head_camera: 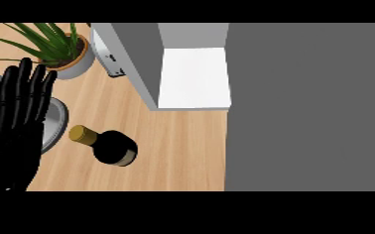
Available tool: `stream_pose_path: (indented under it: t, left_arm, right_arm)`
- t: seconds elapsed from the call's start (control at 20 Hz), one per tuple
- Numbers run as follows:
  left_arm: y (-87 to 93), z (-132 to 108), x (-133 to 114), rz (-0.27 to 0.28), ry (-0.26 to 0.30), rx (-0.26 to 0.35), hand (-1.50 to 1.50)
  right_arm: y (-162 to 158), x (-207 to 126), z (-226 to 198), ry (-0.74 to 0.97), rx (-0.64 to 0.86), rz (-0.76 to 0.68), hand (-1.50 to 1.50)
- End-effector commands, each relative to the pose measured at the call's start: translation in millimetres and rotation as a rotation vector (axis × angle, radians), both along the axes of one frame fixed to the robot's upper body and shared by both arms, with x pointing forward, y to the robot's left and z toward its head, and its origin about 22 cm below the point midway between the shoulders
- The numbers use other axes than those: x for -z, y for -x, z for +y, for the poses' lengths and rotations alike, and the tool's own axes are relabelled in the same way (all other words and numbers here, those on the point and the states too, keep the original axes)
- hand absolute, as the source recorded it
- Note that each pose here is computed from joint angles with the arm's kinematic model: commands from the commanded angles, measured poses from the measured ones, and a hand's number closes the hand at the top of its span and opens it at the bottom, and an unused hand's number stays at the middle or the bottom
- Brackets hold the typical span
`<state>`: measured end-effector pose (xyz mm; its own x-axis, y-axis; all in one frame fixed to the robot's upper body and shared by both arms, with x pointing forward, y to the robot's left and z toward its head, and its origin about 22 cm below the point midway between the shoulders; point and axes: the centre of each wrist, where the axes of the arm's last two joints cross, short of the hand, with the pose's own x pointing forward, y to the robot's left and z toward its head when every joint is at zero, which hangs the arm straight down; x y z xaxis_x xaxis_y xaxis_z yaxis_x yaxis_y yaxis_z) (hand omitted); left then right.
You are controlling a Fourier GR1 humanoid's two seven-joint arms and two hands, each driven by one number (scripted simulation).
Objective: Pick up the wine, place it into the cabinet and close the cabinet
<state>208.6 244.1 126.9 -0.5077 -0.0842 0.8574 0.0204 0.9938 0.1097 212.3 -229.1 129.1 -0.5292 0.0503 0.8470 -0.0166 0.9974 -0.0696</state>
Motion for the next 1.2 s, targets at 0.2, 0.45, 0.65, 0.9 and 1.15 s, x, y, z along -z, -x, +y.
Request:
stream_pose_path:
  t: [0.2,0.45,0.65,0.9,1.15]
  left_arm:
    - [-24.9,-45.4,-6.0,0.069,-0.028,0.379,-1.5]
    - [-22.7,-80.4,-1.2,0.329,0.08,0.537,-1.5]
    - [10.1,-95.2,-41.8,0.344,0.116,0.568,-1.5]
    - [43.1,-89.0,-71.0,0.339,0.128,0.569,-1.5]
    - [54.4,-91.3,-79.2,0.345,0.108,0.554,-1.5]
  right_arm:
    - [26.7,13.0,-1.8,-0.013,0.022,0.013,-1.5]
    - [45.2,-8.7,15.0,0.035,-0.339,0.138,-1.5]
    - [65.0,-19.2,11.2,0.019,-0.335,0.152,-1.5]
    - [101.9,-47.7,4.3,0.021,-0.341,0.152,-1.5]
    - [111.5,-63.3,5.9,0.023,-0.341,0.157,-1.5]
